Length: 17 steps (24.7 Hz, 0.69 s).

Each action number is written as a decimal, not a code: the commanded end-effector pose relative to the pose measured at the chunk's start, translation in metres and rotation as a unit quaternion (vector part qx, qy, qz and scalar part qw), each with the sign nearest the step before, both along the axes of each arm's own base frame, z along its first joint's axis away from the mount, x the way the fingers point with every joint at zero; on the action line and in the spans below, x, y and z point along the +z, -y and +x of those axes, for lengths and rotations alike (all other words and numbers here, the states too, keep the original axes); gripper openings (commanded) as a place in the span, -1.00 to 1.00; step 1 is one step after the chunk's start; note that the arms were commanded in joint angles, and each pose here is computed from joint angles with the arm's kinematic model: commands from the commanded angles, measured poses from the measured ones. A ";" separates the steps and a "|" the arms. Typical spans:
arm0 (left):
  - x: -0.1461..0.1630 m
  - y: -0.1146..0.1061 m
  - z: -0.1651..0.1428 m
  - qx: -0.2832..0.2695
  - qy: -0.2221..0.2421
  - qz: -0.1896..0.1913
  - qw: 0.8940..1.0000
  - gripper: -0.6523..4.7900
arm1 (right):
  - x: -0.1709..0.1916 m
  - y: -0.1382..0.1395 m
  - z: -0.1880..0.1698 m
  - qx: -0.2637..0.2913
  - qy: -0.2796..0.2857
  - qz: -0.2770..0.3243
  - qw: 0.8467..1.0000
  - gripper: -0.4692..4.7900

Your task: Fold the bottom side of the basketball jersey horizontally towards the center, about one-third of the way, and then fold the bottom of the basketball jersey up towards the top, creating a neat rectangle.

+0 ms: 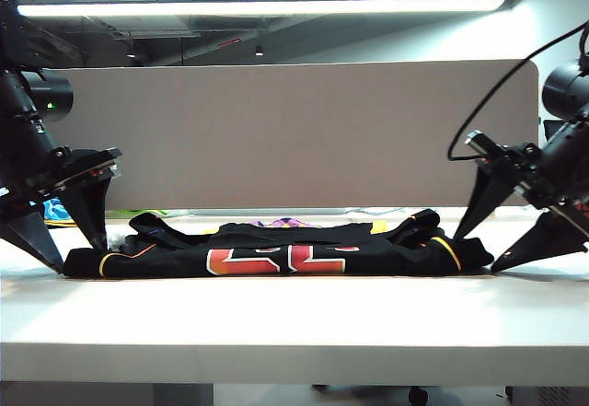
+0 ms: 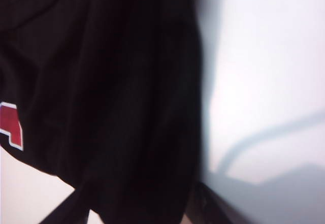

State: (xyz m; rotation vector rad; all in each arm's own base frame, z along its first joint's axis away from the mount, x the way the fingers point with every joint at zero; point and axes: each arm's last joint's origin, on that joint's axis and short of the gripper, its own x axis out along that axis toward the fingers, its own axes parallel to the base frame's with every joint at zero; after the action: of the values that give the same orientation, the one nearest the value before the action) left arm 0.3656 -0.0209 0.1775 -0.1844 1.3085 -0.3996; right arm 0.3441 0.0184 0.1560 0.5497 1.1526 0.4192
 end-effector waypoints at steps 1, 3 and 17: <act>-0.005 0.001 0.001 -0.003 -0.007 -0.001 1.000 0.28 | -0.009 -0.007 0.002 0.004 -0.013 0.001 1.000 0.24; -0.005 0.002 0.001 -0.006 -0.007 -0.014 1.000 0.28 | -0.013 -0.012 0.002 0.009 -0.018 0.000 1.000 0.24; 0.000 0.008 -0.001 -0.033 -0.007 -0.101 0.994 -0.78 | -0.006 -0.022 0.001 0.027 -0.009 -0.002 1.000 -0.86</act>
State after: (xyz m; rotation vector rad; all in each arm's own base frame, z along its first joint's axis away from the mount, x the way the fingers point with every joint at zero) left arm 0.3690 -0.0301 0.1738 -0.3108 1.2625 -0.5845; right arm 0.3487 0.0400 0.1446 0.5307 1.1767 0.4592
